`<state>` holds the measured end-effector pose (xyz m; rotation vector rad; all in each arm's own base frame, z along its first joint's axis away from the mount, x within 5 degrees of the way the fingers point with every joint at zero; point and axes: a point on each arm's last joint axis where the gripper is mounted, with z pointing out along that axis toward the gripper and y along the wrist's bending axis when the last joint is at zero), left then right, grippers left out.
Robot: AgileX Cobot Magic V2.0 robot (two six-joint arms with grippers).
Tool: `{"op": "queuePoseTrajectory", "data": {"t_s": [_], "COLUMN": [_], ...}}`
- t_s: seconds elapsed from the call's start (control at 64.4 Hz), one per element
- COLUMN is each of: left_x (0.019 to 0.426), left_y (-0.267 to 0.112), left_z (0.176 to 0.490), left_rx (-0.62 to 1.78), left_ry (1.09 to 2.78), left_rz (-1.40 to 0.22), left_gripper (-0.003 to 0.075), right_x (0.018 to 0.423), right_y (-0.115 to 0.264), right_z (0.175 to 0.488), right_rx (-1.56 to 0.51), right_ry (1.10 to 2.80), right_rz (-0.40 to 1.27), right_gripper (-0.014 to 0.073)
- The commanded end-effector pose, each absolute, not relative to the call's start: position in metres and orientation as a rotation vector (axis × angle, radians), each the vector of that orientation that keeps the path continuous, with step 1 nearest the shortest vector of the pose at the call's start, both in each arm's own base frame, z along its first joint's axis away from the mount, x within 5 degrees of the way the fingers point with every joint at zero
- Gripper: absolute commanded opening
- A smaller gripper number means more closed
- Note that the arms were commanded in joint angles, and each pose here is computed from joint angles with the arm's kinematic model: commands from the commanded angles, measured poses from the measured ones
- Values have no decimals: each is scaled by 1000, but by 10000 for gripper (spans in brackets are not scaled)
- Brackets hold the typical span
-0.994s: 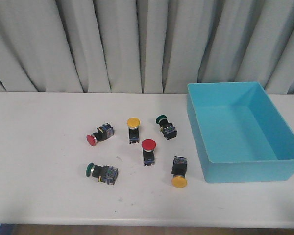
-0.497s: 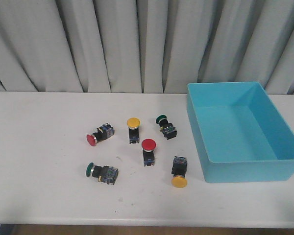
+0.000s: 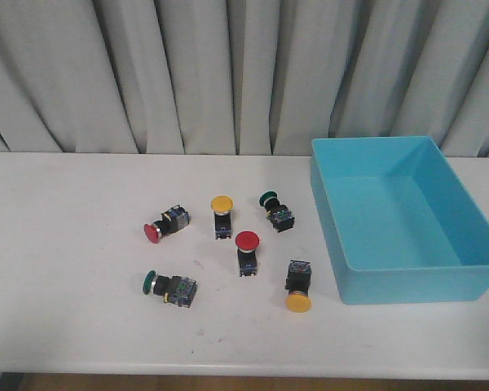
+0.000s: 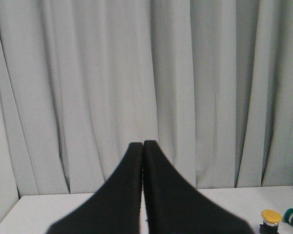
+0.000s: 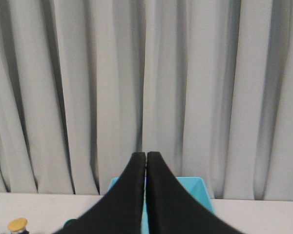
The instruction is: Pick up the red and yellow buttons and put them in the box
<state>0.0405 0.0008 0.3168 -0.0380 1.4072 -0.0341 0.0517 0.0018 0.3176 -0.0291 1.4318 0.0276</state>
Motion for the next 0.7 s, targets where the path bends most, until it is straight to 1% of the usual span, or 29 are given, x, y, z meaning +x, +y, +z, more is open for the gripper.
{"op": "queuePoseTrajectory", "data": {"t_s": [0.0, 0.062, 0.124, 0.264, 0.342, 0.435, 0.497, 0.637, 0.684], "left_x": [46, 56, 66, 89, 96, 101, 103, 103, 103], "left_y": [1, 1, 1, 1, 1, 1, 1, 1, 1], "left_z": [351, 359, 357, 332, 317, 308, 305, 306, 306], "left_rx": [-7, 15, 19, 6, 6, 7, 7, 7, 7], "left_ry": [1419, 1512, 1597, 1829, 1924, 1980, 1994, 1988, 1986], "left_rz": [-3, 27, 34, 24, 25, 26, 26, 26, 26], "left_gripper": [-6, -6, -6, -6, -6, -6, -6, -4, 7], "right_x": [62, 73, 86, 109, 118, 124, 127, 132, 133], "right_y": [1, 1, 0, 0, 1, 2, 3, 2, 2], "right_z": [350, 357, 356, 333, 320, 309, 305, 302, 301], "right_rx": [-58, -67, -73, -77, -72, -61, -54, -58, -60], "right_ry": [1453, 1537, 1627, 1869, 2008, 2118, 2157, 2182, 2186], "right_rz": [-30, -50, -60, -64, -53, -30, -17, -22, -25], "right_gripper": [-3, -3, -3, -3, -3, -3, -3, -3, -1]}}
